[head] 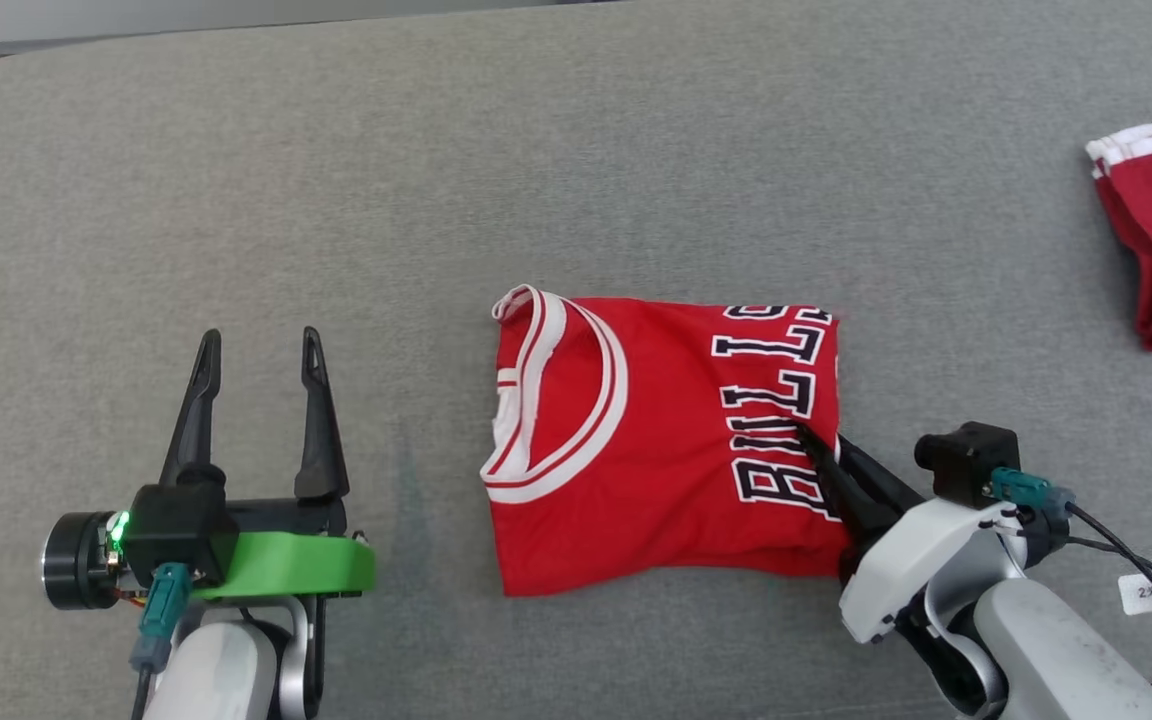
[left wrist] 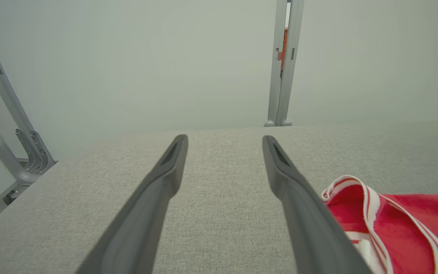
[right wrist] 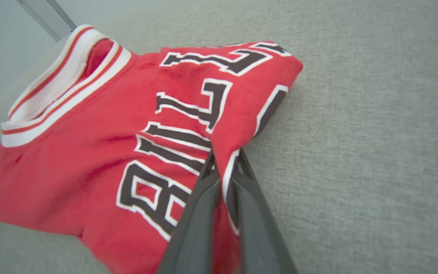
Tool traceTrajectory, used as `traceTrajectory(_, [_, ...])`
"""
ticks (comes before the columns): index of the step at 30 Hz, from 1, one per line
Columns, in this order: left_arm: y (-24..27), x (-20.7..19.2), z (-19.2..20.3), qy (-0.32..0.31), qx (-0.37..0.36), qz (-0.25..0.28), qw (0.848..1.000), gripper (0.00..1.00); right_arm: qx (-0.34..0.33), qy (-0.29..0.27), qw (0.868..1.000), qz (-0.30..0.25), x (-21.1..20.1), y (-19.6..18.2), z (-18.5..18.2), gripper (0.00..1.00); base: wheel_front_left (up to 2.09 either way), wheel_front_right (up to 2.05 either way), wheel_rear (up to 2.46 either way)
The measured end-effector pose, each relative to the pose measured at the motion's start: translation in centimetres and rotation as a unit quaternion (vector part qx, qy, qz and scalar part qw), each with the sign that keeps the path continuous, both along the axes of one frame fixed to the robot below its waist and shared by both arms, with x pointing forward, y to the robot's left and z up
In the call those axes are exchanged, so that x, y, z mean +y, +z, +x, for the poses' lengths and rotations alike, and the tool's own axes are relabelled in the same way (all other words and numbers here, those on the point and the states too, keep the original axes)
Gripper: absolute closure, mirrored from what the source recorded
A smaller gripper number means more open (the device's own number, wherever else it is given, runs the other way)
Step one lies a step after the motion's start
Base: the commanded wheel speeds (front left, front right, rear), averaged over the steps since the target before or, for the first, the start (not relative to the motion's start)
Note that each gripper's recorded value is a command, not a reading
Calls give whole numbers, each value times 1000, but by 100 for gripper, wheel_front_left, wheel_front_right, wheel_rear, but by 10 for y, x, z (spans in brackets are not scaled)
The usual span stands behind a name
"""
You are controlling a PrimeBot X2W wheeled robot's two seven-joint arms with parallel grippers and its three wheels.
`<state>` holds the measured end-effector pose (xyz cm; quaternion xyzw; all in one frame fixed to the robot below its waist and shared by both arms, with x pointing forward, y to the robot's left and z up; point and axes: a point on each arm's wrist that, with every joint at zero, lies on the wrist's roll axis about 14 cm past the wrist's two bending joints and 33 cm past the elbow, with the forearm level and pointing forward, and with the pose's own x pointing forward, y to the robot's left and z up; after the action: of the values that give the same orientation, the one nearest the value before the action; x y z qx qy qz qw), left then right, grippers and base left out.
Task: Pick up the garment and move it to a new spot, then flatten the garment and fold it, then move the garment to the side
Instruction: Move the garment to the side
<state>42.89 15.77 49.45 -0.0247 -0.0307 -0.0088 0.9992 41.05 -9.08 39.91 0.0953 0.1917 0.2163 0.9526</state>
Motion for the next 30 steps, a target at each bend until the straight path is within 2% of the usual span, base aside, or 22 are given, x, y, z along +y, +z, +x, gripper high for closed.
traceTrajectory(12, [2, -81, 29, -116, -17, -22, 993, 0, -26, -120, 991, -52, -113, 23, -10, 100, 0, 0, 0])
traceTrajectory(18, [-3, -121, 43, -176, -18, -24, 984, 0, -67, -159, 982, -71, -154, 53, 17, 100, 0, 0, 0])
traceTrajectory(22, [-7, -139, 54, -202, -21, -28, 979, 0, -92, -180, 974, -100, -186, 72, 46, 100, 0, 0, 0])
traceTrajectory(26, [-16, -152, 62, -222, -16, -32, 974, 0, -109, -222, 959, -138, -239, 87, 67, 100, 0, 0, 0])
traceTrajectory(30, [-31, -153, 69, -225, -5, -34, 974, 0, -124, -269, 943, -150, -280, 95, 83, 100, 0, 0, 0])
